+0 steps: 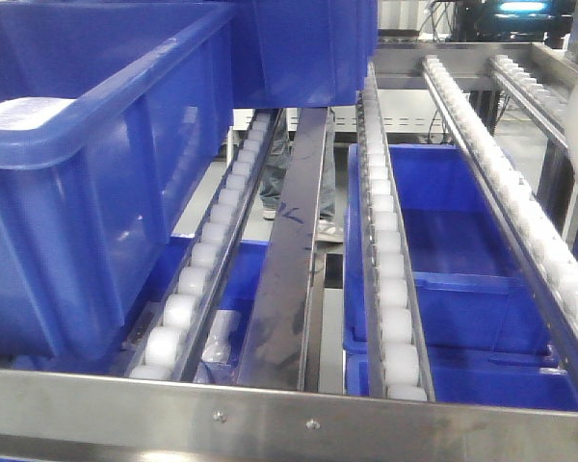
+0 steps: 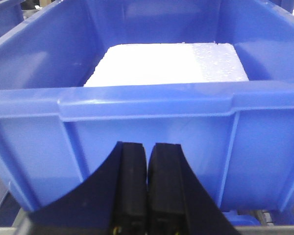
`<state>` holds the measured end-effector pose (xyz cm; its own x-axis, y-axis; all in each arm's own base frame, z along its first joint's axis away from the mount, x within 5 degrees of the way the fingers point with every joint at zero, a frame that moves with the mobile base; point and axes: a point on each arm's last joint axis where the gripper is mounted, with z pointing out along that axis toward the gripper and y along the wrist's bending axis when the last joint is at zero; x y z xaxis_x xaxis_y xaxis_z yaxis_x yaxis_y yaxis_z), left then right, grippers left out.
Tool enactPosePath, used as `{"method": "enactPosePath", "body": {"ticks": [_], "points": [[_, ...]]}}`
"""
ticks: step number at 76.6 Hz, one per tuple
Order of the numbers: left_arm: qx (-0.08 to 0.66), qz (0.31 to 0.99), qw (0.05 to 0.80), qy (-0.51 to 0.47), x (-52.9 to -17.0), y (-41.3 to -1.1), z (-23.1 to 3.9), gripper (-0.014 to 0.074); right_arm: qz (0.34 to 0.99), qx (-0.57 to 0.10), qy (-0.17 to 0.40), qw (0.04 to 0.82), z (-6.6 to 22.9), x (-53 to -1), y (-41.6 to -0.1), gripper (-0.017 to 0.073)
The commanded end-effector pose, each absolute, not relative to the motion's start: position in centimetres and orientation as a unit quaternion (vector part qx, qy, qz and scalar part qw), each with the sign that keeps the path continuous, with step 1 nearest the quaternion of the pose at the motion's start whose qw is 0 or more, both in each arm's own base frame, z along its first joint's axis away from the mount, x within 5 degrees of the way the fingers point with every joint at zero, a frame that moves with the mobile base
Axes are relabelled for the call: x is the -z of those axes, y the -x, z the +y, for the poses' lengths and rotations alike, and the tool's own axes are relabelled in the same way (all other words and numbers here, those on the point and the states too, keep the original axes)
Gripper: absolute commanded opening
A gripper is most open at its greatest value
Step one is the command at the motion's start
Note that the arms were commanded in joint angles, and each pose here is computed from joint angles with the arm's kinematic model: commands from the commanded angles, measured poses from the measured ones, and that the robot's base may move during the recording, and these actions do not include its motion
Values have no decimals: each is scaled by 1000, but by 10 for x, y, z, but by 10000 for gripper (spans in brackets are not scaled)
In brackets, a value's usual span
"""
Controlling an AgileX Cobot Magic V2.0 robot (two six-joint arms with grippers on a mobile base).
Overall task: Move white bin to right shelf second layer
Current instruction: 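Drive up to the roller shelf and align with its second layer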
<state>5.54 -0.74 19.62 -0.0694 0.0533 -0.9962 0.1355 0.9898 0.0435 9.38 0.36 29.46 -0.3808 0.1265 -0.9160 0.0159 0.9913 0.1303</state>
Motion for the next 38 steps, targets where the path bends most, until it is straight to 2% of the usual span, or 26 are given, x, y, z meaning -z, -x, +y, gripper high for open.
{"method": "enactPosePath", "body": {"ticks": [1, 38], "points": [[34, 709, 702, -62, -192, -56, -8, 85, 794, -50, -41, 605, 3, -313, -96, 29], [34, 709, 702, -62, -192, -56, -8, 85, 790, -51, -41, 610, 3, -314, -97, 29]]}}
